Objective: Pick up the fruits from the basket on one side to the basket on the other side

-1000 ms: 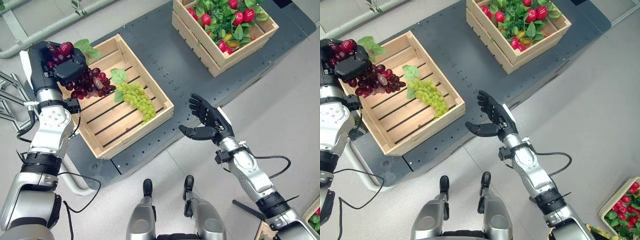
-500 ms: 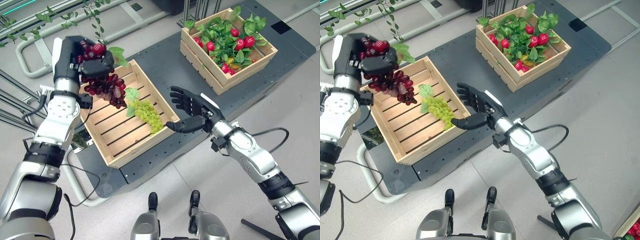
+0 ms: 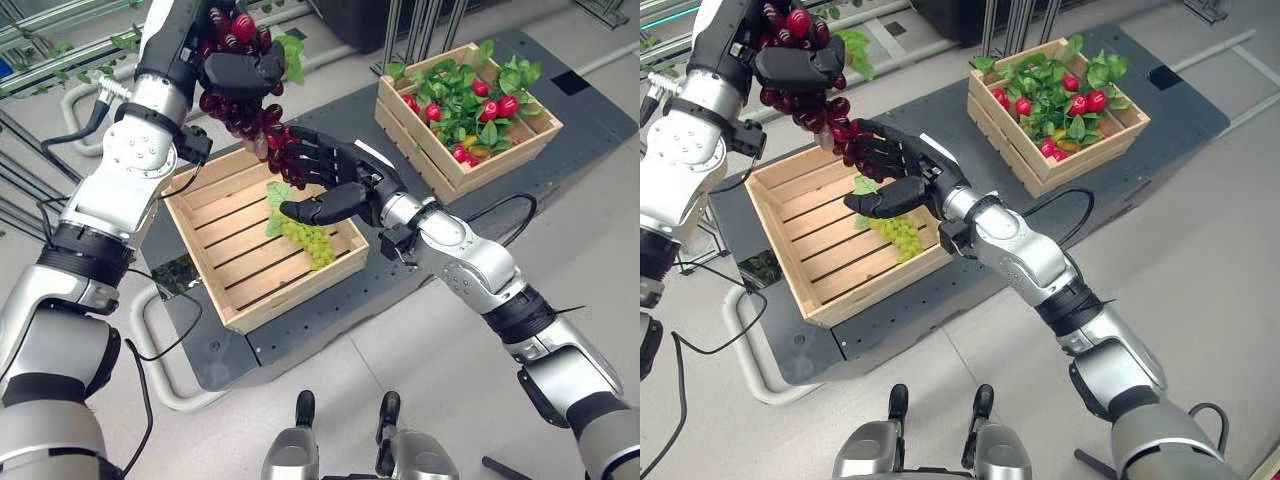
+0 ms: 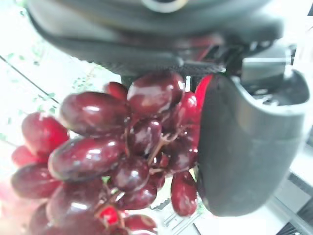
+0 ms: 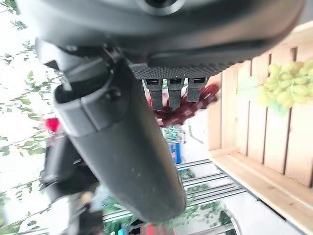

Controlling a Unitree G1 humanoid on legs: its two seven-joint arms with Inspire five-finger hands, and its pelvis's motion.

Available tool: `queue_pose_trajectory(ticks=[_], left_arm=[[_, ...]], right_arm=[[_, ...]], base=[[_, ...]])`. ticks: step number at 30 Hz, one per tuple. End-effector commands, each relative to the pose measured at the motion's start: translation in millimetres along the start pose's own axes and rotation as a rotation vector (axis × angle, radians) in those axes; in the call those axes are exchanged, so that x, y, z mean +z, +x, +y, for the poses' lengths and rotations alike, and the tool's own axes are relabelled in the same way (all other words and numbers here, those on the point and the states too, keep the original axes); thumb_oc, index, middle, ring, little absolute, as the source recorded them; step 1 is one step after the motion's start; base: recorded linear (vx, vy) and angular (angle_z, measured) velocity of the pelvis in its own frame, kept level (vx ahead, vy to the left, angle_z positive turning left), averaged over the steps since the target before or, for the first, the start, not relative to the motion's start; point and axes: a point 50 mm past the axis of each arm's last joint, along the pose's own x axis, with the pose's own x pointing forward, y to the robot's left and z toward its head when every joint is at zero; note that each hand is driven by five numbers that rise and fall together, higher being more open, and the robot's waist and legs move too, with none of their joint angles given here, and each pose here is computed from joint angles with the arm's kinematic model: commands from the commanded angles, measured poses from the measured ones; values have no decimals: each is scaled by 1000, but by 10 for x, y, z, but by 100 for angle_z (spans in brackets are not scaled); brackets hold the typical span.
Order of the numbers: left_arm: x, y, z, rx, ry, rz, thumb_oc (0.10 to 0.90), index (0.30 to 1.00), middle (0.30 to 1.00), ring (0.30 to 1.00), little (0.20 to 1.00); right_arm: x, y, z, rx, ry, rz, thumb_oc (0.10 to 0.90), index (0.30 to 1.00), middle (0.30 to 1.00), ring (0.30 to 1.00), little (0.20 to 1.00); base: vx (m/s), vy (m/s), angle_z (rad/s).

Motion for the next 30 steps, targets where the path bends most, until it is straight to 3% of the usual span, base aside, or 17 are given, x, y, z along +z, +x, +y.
queue_pose_trajectory(ticks=[1, 11, 20, 24, 30], left_arm=[[35, 39, -247, -16, -96, -61, 400, 300, 300, 300, 300], [156, 105, -494, -125, -123, -87, 400, 300, 300, 300, 300], [95, 107, -528, -166, -86, -58, 400, 300, 300, 300, 300], [102, 97, -543, -181, -103, -58, 400, 300, 300, 300, 300], [124, 88, -633, -221, -131, -79, 400, 300, 300, 300, 300]], right_arm=[[-398, 76, 120, -34, 78, 99, 800, 900, 900, 900, 900], [-352, 226, -66, -141, 124, 158, 800, 900, 900, 900, 900], [-245, 238, -221, -306, 56, 133, 800, 900, 900, 900, 900], [-207, 239, -203, -294, 94, 106, 800, 900, 900, 900, 900], [-174, 299, -5, -147, 314, 41, 800, 900, 900, 900, 900]], base=[[-37, -28, 2], [-16, -10, 4], [0, 0, 0], [0, 0, 0], [0, 0, 0]])
